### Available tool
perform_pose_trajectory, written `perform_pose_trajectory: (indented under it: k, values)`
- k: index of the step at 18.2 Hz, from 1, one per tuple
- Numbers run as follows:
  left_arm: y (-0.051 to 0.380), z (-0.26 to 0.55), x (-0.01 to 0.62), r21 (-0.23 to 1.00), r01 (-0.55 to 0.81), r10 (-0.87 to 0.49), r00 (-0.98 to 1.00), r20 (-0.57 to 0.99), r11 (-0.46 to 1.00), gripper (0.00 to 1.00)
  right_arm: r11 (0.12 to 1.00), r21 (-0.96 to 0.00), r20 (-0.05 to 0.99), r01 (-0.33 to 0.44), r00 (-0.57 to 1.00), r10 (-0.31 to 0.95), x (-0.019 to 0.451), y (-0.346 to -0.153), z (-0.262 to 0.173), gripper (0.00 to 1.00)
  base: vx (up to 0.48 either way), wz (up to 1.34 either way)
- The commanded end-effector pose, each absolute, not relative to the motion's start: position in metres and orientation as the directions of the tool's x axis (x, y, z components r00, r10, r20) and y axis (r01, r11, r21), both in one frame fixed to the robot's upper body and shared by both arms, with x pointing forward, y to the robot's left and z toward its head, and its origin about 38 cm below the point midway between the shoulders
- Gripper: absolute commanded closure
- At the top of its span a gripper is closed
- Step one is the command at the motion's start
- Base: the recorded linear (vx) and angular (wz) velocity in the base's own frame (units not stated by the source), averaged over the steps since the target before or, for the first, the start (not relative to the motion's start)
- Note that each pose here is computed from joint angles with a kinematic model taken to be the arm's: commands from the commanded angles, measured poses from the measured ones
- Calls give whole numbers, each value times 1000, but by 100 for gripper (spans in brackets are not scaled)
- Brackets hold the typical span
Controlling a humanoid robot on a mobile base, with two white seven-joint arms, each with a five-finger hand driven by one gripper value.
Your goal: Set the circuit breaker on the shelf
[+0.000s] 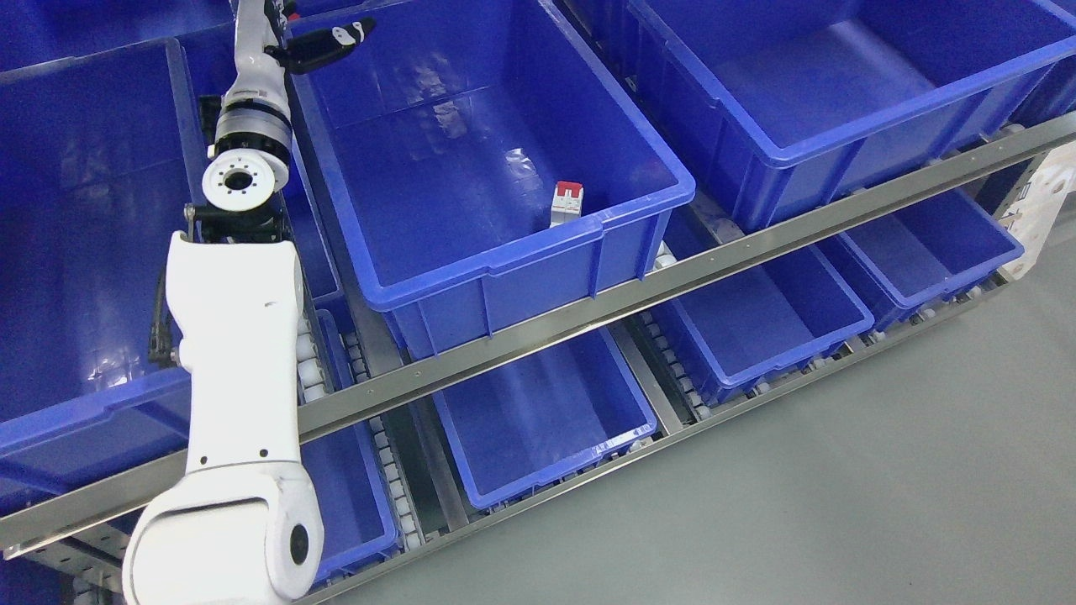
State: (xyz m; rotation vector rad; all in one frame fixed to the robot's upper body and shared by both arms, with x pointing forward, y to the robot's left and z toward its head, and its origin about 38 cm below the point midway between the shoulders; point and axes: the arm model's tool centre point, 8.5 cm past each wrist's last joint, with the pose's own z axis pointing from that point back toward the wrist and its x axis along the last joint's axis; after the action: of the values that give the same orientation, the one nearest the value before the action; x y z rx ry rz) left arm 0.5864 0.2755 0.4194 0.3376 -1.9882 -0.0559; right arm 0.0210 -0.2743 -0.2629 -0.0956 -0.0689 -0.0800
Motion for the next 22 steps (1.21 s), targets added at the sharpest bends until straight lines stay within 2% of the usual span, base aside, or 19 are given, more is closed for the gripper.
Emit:
perform_pose_trajectory:
  k: [1,5,22]
  values:
    - [268,457,486,168,-266,-302,-625,719,949,0,991,-104,74,82,994,-74,21,-285,-262,0,0,0]
    - [248,431,474,220,-232,-319,-620,717,947,0,991,-104,74,82,994,-74,21,-285,-262,0,0,0]
    - [251,400,469,232,-229,-323,-560,763,945,0,991,-104,74,82,994,-74,21,-285,-262,0,-62,-38]
